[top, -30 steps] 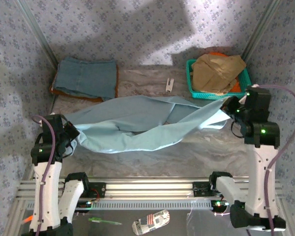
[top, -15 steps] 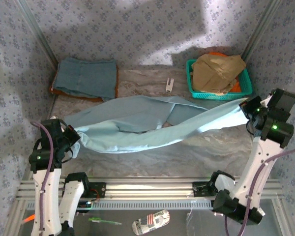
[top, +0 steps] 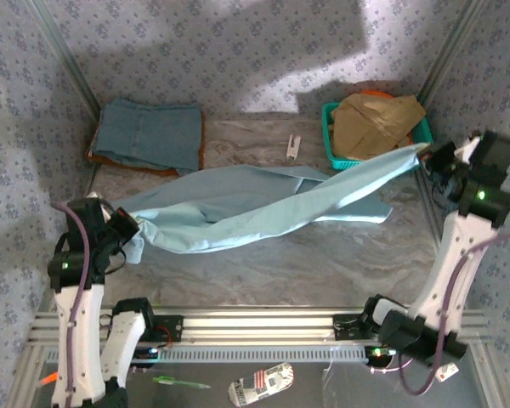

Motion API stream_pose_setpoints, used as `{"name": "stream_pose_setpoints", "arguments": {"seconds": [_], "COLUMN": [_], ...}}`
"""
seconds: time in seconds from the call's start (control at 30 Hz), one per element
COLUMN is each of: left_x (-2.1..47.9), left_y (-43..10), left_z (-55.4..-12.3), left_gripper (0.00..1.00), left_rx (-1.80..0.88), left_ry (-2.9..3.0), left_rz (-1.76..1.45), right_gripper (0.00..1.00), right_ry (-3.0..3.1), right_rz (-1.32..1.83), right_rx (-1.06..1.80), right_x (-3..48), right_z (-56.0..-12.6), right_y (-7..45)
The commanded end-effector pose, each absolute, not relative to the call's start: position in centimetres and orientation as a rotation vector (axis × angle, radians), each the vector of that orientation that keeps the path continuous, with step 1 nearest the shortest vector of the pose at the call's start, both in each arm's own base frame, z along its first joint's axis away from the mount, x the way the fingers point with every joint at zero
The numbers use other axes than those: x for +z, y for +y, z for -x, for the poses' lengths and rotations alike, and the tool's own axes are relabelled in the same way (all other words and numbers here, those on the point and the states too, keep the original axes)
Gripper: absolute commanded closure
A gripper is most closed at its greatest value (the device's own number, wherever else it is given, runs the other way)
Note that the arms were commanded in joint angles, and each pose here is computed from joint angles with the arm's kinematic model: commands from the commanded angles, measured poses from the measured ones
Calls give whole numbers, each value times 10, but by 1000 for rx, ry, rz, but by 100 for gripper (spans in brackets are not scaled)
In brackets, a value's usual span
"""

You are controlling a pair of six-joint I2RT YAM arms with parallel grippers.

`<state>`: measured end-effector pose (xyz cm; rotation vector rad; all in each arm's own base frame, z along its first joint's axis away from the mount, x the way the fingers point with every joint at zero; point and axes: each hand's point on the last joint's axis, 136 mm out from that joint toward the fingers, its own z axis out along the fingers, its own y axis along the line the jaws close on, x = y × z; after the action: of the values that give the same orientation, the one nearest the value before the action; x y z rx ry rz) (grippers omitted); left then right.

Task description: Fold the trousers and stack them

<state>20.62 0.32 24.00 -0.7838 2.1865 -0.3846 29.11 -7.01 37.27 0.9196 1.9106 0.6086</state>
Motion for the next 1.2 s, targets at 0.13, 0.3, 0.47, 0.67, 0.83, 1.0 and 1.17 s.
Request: {"name": "stream_pose_setpoints", "arguments": {"seconds": [0.13, 0.3, 0.47, 0.67, 0.83, 1.0, 1.17], "left_x": [215, 248, 257, 178, 108, 68, 33], "left_y": [-53, -34, -42, -64, -76, -54, -17], "left_z": [-161, -158, -203, -253, -278, -284, -281], "left_gripper": [26, 8, 10, 18, 18, 19, 18], "left_rx": [-756, -592, -716, -734, -641, -487, -414], "left_ry": [2293, 2236, 2191, 2315, 2421, 2419, 2366], "left_rz": [708, 661, 702, 764, 853, 983, 1204], "right_gripper": [61, 42, 42, 60, 100, 100, 100], "right_ry": [1993, 1924, 1996, 2344, 2584, 2665, 2687], "right_rz": [-1286, -1306, -1137, -833, -799, -889, -1105], "right_rx": [501, 514, 573, 567, 547, 439, 397], "right_x": [247, 251, 263, 181, 98, 55, 24], "right_z": [-230, -231, -251, -275, -277, -262, -239], "right_y": [-92, -103, -66, 30, 57, 40, 15]}}
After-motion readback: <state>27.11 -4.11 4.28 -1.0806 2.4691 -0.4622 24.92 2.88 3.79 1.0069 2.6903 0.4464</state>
